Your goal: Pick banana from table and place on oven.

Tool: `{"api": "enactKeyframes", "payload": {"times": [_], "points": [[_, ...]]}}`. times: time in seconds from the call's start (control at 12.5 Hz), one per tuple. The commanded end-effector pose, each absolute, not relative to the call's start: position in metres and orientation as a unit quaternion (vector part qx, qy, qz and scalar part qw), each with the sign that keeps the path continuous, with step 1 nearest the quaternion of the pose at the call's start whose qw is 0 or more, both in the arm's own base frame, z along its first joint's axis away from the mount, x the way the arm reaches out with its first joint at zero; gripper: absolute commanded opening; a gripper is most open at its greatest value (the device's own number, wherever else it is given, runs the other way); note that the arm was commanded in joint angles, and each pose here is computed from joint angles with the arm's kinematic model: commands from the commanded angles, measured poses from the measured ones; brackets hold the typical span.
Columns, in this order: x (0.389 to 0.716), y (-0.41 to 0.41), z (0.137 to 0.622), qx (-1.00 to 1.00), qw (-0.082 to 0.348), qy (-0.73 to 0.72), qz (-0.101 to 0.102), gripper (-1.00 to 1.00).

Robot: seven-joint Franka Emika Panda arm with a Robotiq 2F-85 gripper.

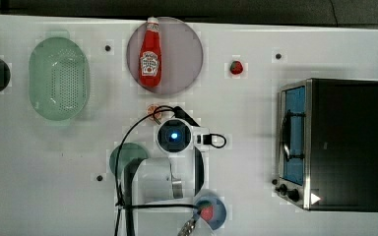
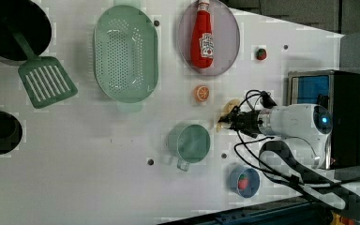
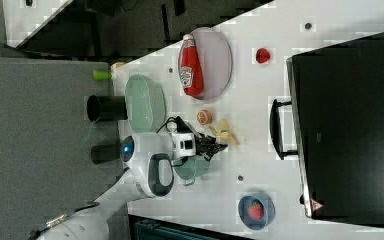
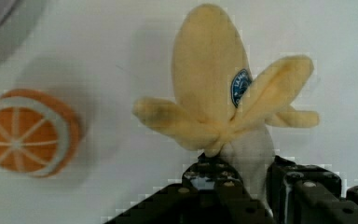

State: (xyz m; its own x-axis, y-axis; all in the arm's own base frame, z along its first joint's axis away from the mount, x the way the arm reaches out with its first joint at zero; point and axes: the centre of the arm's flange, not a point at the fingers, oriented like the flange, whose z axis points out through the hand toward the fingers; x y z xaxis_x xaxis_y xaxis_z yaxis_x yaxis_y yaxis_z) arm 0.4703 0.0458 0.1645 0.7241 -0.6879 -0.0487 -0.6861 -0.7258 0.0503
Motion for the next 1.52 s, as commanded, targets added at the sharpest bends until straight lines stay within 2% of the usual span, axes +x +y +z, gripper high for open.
{"api": "enactKeyframes", "payload": {"times": [0.08, 0.16, 0.24, 0.32, 0.72, 0.88, 1.12, 1.28, 1.52], "points": [[0.497, 0.045, 0.251, 0.919, -0.026, -0.392, 0.048, -0.51], [0.501, 0.043, 0.282, 0.917, -0.031, -0.392, 0.063, -0.51], [0.503, 0.041, 0.314, 0.916, -0.031, -0.395, 0.070, -0.51], [0.501, 0.037, 0.346, 0.915, -0.026, -0.398, 0.067, -0.51], [0.484, -0.006, 0.497, 0.898, 0.004, -0.440, 0.013, -0.51], [0.482, -0.036, 0.543, 0.886, -0.002, -0.463, 0.011, -0.51], [0.483, -0.097, 0.568, 0.894, -0.015, -0.448, 0.024, -0.51], [0.479, -0.142, 0.559, 0.907, -0.016, -0.420, 0.017, -0.51], [0.469, -0.216, 0.526, 0.917, -0.015, -0.399, -0.004, -0.51]]}}
